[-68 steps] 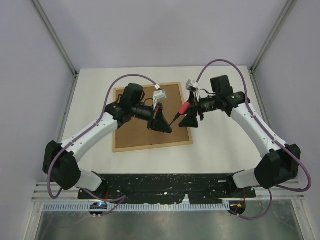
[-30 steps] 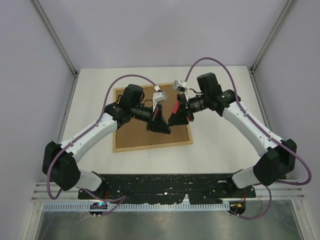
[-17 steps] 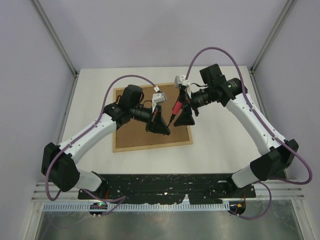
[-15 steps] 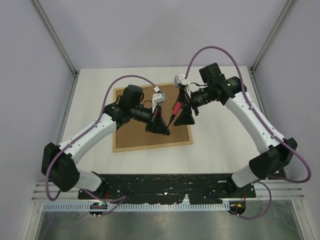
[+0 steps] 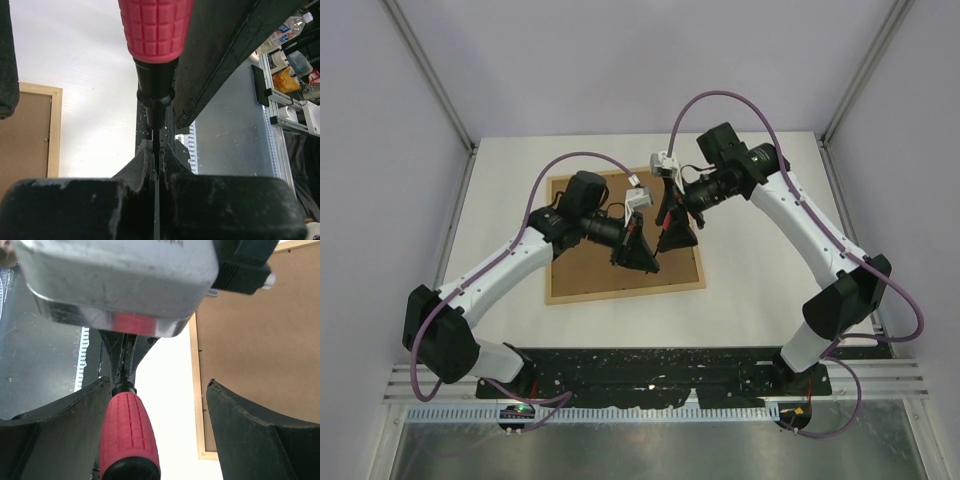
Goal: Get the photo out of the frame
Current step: Pick up the screwdriver from the center of the board.
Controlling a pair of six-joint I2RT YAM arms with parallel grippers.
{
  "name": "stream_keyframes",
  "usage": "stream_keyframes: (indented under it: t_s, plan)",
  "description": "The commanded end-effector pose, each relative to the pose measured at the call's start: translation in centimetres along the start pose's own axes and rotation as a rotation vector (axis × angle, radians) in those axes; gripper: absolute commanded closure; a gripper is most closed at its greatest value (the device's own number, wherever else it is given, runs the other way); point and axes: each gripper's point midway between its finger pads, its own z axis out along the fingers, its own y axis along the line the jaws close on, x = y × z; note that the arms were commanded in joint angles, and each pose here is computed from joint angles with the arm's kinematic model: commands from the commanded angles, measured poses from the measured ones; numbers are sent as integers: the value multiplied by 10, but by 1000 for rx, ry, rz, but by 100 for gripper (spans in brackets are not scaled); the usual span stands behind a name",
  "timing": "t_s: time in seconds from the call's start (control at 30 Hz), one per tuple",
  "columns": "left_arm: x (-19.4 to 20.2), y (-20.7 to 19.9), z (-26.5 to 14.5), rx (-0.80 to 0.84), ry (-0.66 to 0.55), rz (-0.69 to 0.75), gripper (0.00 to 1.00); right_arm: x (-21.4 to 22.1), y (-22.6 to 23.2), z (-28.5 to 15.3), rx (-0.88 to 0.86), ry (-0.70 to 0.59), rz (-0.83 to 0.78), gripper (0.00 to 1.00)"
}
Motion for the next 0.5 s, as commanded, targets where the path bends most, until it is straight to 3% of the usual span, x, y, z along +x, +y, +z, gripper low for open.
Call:
stream_keyframes:
  t_s: [0.0,0.13,0.2,0.23,0.27,0.3,0.47]
  plan:
    - [-19,-16,-4,27,-36,104,100,-14,9,0,-14,-2,-46,20]
    - [-17,-13,-4,23,-33,100,100,-6,23,8,-62,35,-54,32]
    - [-17,-13,-4,21,-33,100,100,0,31,11,-87,61,-48,50]
    - [-17,-13,-3,22,-32,99,100,1,32,11,-91,67,-53,67]
    - [-17,-12,-3,20,-30,95,100,2,32,11,-93,70,-47,76]
    - [-17,-12,-3,16,-27,91,100,2,33,11,-91,74,-49,92]
    - [-17,-8,-7,-9,-17,145,100,3,33,8,-77,82,-55,92]
